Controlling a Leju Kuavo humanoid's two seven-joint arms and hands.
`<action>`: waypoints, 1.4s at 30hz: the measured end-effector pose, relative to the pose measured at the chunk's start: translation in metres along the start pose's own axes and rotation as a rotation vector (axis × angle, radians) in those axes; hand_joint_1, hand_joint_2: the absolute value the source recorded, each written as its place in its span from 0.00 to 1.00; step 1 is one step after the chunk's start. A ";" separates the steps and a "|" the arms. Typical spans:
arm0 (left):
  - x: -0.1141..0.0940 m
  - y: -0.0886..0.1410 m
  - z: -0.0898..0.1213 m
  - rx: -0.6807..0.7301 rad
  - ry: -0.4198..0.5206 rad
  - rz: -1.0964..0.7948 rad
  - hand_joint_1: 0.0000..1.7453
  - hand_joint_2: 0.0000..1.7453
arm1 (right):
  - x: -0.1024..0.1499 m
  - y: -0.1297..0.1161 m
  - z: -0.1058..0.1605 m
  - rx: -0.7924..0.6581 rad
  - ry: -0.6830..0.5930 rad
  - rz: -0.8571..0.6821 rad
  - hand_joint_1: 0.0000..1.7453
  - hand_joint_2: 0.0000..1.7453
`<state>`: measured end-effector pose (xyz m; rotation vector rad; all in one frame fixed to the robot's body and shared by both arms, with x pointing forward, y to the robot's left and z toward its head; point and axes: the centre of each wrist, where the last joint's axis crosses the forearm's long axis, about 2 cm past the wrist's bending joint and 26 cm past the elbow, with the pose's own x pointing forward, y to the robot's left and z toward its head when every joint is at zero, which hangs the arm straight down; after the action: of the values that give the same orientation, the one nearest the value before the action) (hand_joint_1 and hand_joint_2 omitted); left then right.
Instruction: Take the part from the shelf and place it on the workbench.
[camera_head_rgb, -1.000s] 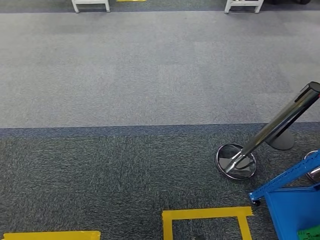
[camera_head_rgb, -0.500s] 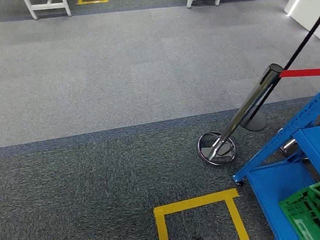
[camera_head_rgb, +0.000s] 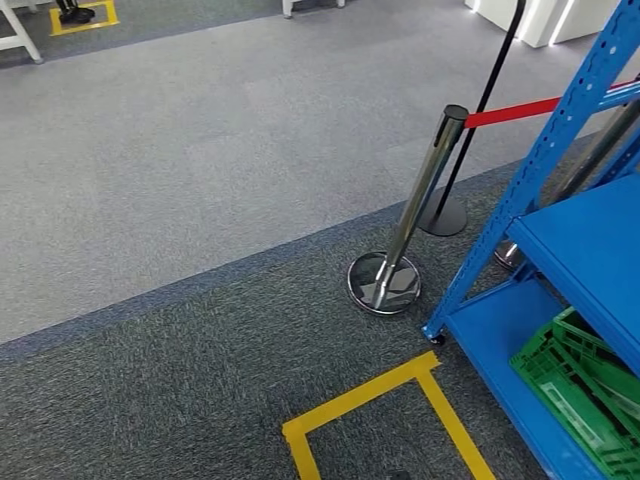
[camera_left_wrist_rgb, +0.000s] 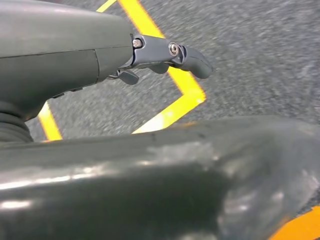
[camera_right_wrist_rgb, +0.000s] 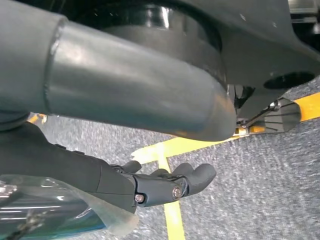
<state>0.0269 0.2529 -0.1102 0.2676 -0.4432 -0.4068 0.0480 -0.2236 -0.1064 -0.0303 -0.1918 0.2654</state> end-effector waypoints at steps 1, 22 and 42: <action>0.000 0.000 0.000 -0.001 -0.003 0.000 0.00 0.00 | 0.000 0.000 0.000 0.000 0.001 0.000 0.00 0.00; 0.002 0.000 -0.001 -0.003 -0.012 0.009 0.00 0.00 | -0.002 0.000 0.000 -0.007 0.014 0.004 0.00 0.00; -0.002 -0.001 0.001 -0.018 -0.039 0.015 0.00 0.00 | -0.006 0.001 0.000 -0.003 0.022 -0.007 0.00 0.00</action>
<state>0.0247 0.2531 -0.1106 0.2393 -0.4799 -0.4012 0.0423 -0.2240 -0.1071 -0.0360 -0.1702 0.2577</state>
